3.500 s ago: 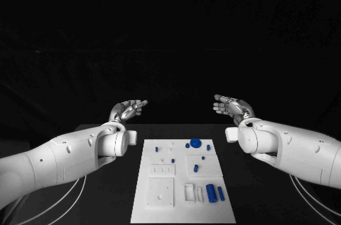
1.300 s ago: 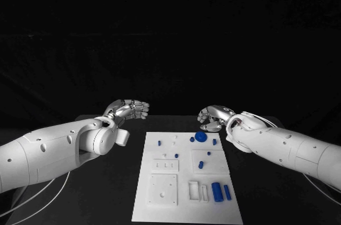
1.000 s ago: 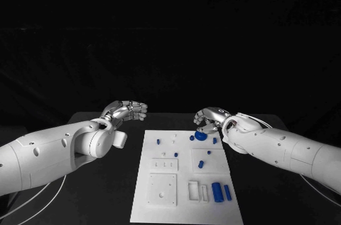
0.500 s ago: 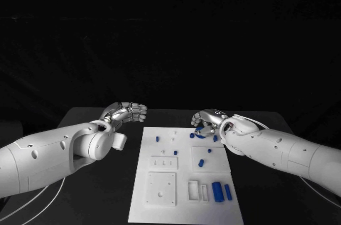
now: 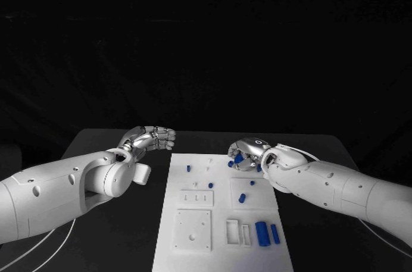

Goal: Assemble the parts on the task board

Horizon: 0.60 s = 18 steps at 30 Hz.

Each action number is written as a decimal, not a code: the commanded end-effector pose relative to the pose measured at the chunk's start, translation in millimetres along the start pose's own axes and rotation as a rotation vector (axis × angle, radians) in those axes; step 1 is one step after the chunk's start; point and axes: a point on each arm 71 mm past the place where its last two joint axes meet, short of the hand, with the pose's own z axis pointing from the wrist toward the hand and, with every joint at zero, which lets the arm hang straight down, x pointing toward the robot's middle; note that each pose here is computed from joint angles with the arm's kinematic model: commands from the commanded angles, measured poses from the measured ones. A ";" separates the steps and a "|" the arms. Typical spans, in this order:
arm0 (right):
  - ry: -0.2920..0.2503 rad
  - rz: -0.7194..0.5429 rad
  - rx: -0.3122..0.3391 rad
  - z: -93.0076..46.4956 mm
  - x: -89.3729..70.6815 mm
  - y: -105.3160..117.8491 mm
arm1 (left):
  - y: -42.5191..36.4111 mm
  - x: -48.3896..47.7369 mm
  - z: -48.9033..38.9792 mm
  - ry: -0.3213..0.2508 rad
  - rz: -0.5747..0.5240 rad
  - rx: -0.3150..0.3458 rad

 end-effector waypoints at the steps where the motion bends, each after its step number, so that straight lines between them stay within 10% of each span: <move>1: 0.011 -0.031 0.002 1.7 1.6 2.3 | -1.5 2.9 -0.4 0.008 -0.011 0.005; 18: 0.024 -0.077 0.025 3.1 3.8 1.0 | -1.2 5.4 -0.9 0.018 -0.026 -0.001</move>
